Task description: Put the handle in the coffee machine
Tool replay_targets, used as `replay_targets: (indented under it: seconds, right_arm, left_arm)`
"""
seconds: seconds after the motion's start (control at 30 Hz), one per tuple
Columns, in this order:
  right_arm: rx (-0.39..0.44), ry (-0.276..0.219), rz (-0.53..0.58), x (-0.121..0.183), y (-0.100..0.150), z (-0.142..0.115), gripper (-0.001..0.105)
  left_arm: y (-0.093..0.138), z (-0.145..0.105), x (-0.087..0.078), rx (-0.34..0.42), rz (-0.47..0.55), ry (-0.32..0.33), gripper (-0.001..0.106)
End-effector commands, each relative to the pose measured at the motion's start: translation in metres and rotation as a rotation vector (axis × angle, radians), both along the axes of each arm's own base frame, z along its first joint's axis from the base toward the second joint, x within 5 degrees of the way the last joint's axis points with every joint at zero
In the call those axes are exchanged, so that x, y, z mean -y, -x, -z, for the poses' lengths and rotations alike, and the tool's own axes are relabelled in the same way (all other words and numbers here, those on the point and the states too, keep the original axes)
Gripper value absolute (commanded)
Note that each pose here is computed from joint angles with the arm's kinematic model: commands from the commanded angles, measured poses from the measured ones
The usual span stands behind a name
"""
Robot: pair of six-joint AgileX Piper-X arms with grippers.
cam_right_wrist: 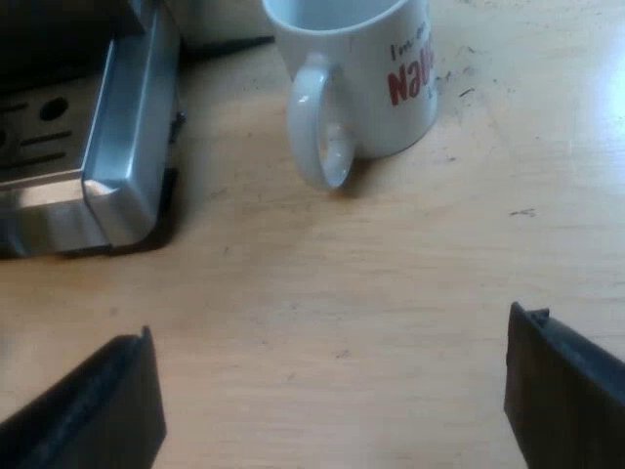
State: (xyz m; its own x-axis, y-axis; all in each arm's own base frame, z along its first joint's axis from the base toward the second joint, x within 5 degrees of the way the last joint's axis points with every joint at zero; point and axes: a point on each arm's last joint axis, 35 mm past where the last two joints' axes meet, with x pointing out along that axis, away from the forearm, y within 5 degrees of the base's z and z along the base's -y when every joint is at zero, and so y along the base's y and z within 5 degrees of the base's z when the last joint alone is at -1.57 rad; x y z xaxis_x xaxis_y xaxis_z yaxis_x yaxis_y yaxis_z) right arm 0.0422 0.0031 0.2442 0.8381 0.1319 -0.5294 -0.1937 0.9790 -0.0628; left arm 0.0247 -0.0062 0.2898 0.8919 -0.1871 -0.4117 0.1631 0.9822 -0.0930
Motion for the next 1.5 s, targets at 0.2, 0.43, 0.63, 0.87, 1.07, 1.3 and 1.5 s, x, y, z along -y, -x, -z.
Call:
replay_targets:
  seconds: [0.2,0.43,0.63,0.87,1.07,1.3,1.5]
  right_arm:
    - [-0.048,-0.003,-0.061,-0.003,0.009,-0.027,0.074]
    - [-0.203,0.02,-0.213,-0.009,-0.002,-0.059,0.074]
    - [-0.278,0.037,-0.31,-0.015,-0.015,-0.077,0.069]
    - [-0.381,0.075,-0.442,-0.03,-0.037,-0.087,0.069]
    - [-0.451,0.113,-0.529,-0.045,-0.052,-0.085,0.069]
    - [-0.541,0.248,-0.561,-0.069,-0.068,-0.074,0.069]
    - [-0.6,0.305,-0.535,-0.084,-0.078,-0.063,0.069]
  left_arm:
    - [0.012,-0.021,0.004,0.013,0.112,0.091,0.073]
    - [0.007,-0.035,0.008,-0.018,0.24,0.115,0.078]
    - [-0.002,-0.043,0.013,-0.068,0.356,0.117,0.078]
    - [-0.02,-0.048,0.026,-0.172,0.528,0.116,0.078]
    - [-0.033,-0.042,0.041,-0.263,0.675,0.075,0.082]
    - [-0.044,-0.034,0.06,-0.347,0.798,0.02,0.084]
    - [-0.053,-0.031,0.073,-0.352,0.832,-0.006,0.084]
